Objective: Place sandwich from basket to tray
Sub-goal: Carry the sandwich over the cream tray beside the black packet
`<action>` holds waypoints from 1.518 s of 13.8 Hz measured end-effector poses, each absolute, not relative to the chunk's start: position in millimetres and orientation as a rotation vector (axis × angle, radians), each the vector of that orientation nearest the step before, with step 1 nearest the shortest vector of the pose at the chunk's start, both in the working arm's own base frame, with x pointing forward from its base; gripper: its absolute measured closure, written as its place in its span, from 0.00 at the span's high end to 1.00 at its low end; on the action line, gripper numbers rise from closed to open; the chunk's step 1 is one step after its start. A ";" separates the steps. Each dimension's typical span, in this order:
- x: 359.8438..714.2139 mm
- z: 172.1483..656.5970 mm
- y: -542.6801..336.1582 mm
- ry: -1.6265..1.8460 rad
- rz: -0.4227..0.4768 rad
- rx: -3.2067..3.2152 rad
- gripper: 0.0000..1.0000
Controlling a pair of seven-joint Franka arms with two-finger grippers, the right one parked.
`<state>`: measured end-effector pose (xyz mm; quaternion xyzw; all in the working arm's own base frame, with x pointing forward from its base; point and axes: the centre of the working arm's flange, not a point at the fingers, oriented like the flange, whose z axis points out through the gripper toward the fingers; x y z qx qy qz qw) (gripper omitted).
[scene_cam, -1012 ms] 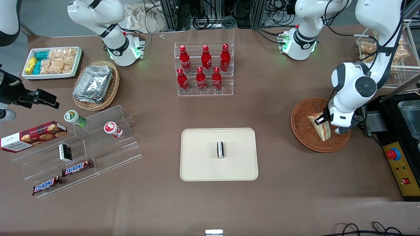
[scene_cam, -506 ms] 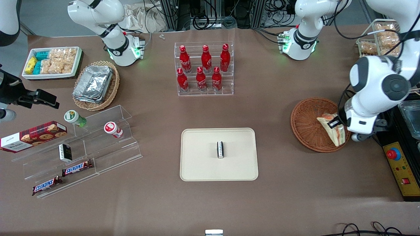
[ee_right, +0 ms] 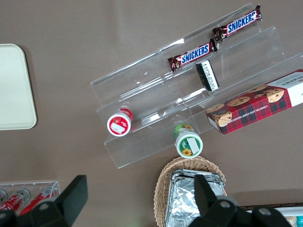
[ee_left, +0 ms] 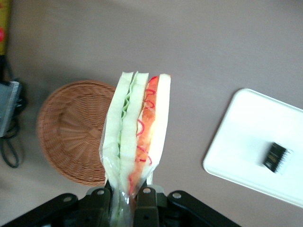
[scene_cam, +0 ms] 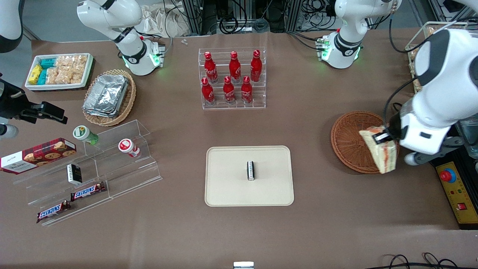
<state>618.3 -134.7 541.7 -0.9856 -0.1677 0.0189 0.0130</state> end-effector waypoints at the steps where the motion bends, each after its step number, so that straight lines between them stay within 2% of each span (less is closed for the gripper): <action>1: 620.8 528.7 -158.6 -0.466 0.084 -3.083 0.18; 4: 626.0 467.6 -229.4 -0.311 0.149 -3.112 0.18; 7: 634.0 401.0 -285.8 -0.207 0.134 -3.168 0.18; 11: 640.1 322.7 -323.5 -0.154 0.131 -3.217 0.18; 14: 634.7 269.3 -341.8 -0.127 0.177 -3.212 0.18; 19: 624.5 228.7 -357.3 -0.137 0.170 -3.133 0.17; 21: 627.1 231.6 -357.0 -0.142 0.157 -3.137 0.32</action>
